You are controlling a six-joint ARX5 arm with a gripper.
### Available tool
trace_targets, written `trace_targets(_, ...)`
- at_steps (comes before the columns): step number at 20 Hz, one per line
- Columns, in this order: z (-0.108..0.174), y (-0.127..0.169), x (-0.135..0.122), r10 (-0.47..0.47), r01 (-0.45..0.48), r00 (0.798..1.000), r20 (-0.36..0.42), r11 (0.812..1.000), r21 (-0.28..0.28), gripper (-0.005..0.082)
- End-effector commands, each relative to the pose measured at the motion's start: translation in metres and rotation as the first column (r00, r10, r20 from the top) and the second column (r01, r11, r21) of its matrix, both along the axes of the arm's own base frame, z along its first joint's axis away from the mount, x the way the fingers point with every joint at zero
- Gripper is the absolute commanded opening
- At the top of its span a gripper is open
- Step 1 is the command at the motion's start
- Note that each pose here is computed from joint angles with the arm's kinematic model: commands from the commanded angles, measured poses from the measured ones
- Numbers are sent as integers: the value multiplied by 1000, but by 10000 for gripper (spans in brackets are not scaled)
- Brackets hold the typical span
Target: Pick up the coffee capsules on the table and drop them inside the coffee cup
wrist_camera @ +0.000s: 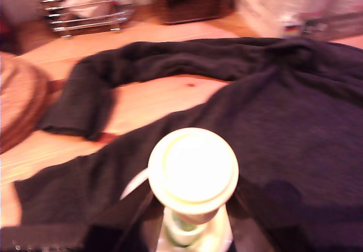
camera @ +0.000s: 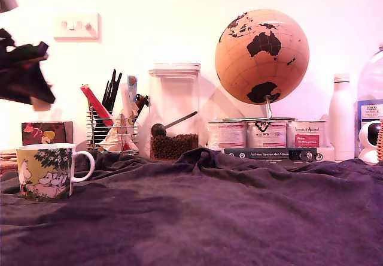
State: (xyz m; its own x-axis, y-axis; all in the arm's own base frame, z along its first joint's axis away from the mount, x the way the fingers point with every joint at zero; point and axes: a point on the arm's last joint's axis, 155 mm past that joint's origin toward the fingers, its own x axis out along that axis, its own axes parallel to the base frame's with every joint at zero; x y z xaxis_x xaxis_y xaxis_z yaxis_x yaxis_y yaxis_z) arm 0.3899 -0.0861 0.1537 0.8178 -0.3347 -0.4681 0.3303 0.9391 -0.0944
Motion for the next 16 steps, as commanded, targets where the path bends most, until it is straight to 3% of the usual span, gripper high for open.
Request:
trace_targets(1,-7,-1,-4,-5,5,1000,-9,1000,5,267)
trace_targets(16,-11,2,-4,9,-9,1000,-21,1000,14,267)
